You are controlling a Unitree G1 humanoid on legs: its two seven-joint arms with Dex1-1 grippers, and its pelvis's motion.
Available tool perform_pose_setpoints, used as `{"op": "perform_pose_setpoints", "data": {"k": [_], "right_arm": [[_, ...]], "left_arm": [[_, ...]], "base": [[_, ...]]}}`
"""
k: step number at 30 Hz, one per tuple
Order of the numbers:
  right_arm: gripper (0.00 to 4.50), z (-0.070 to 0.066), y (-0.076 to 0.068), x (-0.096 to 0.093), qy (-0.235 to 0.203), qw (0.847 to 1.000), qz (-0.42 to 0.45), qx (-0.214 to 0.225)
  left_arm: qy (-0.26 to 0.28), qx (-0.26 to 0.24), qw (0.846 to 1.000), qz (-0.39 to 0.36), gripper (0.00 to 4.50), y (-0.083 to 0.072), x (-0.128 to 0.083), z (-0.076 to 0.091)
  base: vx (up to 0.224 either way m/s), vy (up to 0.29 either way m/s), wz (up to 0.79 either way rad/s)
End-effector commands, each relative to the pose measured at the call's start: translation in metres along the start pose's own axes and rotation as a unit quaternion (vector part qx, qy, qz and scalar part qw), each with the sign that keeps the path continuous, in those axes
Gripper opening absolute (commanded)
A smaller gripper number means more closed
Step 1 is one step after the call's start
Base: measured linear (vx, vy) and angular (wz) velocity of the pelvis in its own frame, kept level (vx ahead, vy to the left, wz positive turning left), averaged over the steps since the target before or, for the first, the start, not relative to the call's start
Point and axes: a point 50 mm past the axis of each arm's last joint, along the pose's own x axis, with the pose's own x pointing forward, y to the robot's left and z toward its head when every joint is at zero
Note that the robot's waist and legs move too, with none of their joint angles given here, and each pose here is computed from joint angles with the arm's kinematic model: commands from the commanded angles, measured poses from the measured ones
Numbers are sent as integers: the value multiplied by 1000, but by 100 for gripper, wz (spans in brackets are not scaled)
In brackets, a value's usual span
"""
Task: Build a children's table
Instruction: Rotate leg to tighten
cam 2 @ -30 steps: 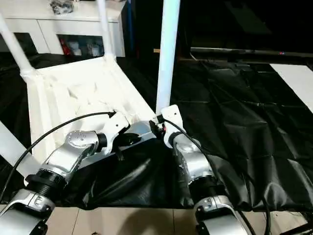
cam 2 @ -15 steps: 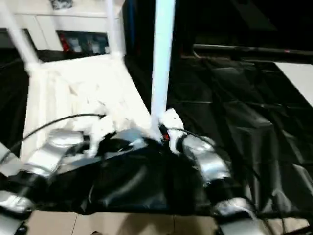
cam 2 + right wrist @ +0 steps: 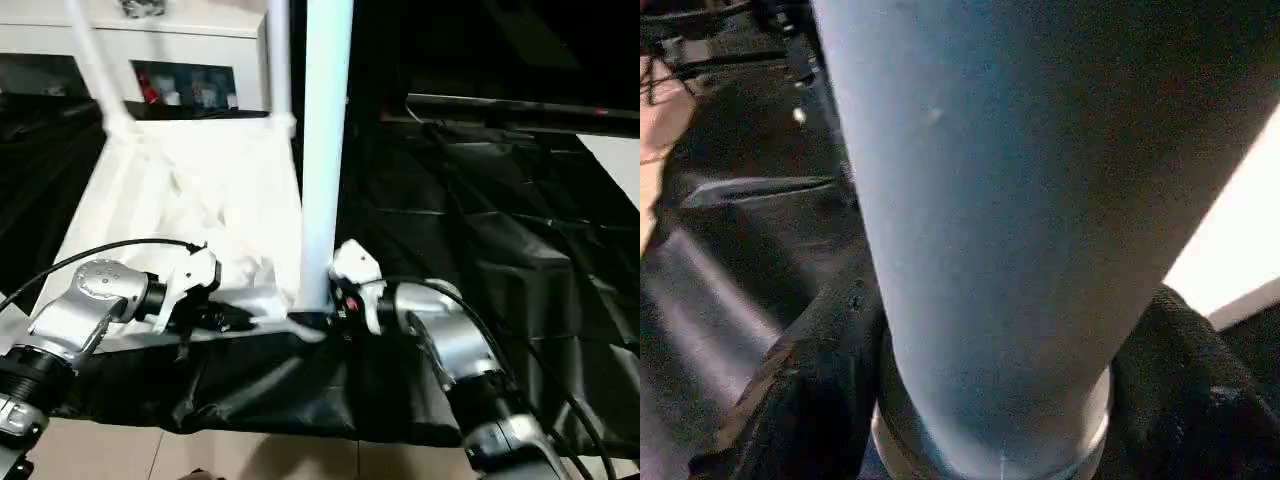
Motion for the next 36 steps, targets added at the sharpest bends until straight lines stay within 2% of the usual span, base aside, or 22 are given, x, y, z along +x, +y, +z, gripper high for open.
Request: {"op": "perform_pose_setpoints", "data": {"k": [1, 5, 6, 11, 13, 15, 18, 19, 21, 23, 24, 25, 26, 27, 32, 36], "right_arm": [[272, 2, 10, 9, 7, 999, 42, -15], [265, 2, 10, 11, 3, 999, 41, -13], [264, 2, 9, 14, -6, 1000, 26, -6], [263, 1, 7, 19, -16, 1000, -11, 10], [263, -8, -9, 40, -20, 980, -181, 76], [263, -8, -9, 40, -20, 980, -182, 77], [263, -8, -15, 60, -18, 952, -281, 120], [263, -8, -15, 60, -18, 952, -281, 120], [263, 0, -13, 75, -18, 944, -302, 135], [263, 3, -12, 79, -19, 944, -300, 134], [263, 9, -11, 86, -31, 950, -288, 119], [298, 9, -10, 86, -31, 950, -287, 119], [298, 12, -10, 87, -41, 951, -283, 118], [332, 14, -11, 84, -54, 953, -270, 124], [368, 12, -15, 71, -53, 960, -253, 109], [377, 7, -15, 50, -26, 977, -208, 45]], "left_arm": [[-13, 22, 1000, -17, 0, -2, 7, 10], [-16, 21, 1000, -6, 0, -1, 8, 11], [-24, 16, 999, 27, 0, 4, 10, 13], [-35, 3, 997, 73, 0, 10, 14, 15], [-53, -25, 984, 167, 0, 20, 30, 24], [-53, -25, 984, 167, 0, 20, 30, 24], [-64, -36, 977, 200, 0, 21, 51, 34], [-64, -36, 977, 200, 0, 21, 51, 34], [-71, -35, 975, 206, 0, 18, 64, 42], [-74, -33, 975, 206, 0, 17, 68, 45], [-79, -31, 976, 199, 0, 14, 73, 48], [-79, -31, 976, 199, 0, 14, 73, 48], [-81, -28, 977, 196, 0, 13, 75, 49], [-82, -22, 979, 187, 0, 12, 73, 49], [-85, 2, 984, 157, 0, 8, 64, 45], [-86, 20, 989, 116, 0, 1, 49, 37]], "base": [[0, 0, 0], [0, 0, 0], [0, 0, 0], [0, 0, 0], [0, 0, 0], [0, 0, 0], [0, 0, 0], [0, 0, 0], [0, 0, 0], [0, 0, 0], [0, 0, 0], [0, 0, 0], [0, 0, 0], [0, 0, 0], [0, 0, 0], [0, 0, 0]]}}
